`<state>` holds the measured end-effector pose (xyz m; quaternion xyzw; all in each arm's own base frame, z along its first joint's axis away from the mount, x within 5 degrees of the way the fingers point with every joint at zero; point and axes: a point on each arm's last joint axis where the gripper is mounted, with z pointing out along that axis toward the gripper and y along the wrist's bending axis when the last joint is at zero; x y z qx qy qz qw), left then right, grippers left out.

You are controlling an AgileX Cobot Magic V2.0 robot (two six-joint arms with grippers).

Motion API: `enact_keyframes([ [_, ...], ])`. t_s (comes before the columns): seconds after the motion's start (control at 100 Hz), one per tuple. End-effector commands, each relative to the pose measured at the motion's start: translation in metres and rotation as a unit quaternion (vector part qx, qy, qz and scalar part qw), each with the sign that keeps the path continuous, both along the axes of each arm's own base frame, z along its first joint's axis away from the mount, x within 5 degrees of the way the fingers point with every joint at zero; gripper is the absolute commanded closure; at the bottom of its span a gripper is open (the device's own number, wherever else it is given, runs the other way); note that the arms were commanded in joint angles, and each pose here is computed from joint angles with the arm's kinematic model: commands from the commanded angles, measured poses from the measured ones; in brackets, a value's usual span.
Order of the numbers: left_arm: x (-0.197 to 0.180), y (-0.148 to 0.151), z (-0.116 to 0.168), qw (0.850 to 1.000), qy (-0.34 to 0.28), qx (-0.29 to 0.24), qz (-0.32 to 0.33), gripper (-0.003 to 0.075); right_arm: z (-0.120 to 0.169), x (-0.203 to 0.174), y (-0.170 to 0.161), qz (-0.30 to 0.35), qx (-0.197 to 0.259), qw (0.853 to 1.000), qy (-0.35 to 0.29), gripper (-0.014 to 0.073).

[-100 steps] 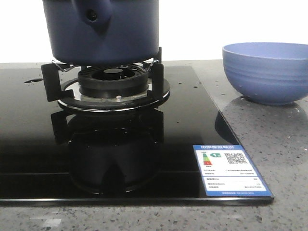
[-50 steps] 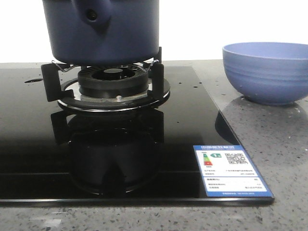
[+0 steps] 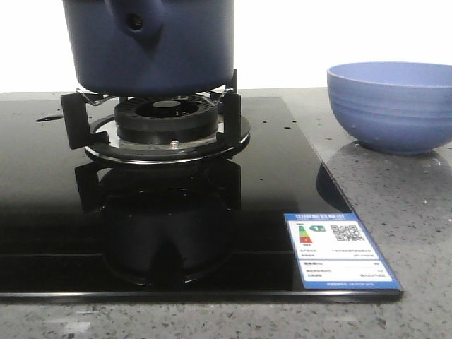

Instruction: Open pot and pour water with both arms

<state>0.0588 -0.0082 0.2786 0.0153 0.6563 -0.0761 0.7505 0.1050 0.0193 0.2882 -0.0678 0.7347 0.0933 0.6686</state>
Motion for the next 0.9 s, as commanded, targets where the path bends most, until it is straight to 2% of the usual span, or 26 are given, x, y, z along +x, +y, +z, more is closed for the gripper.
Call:
enact_keyframes([
  [0.0, 0.002, 0.003, 0.002, 0.999, -0.019, 0.016, 0.023, 0.0741, 0.008, 0.0, 0.0, -0.003, 0.01, 1.0, -0.013, 0.0658],
  [0.17, 0.006, 0.003, -0.042, 1.0, 0.023, -0.01, 0.017, 0.0741, 0.008, 0.0, 0.0, -0.003, 0.01, 1.0, -0.013, 0.0658],
  [0.34, -0.001, 0.004, -0.073, 0.999, 0.024, -0.018, 0.02, 0.0741, 0.008, 0.0, 0.0, -0.003, 0.01, 1.0, -0.013, 0.0658],
  [0.6, -0.004, 0.006, -0.08, 0.998, 0.053, -0.02, 0.04, 0.0741, 0.008, 0.0, 0.0, -0.002, 0.01, 1.0, -0.013, 0.0658],
  [0.89, -0.004, 0.006, -0.078, 0.998, 0.048, -0.021, 0.04, 0.0741, 0.008, 0.0, 0.0, -0.002, 0.01, 1.0, -0.013, 0.0658],
])
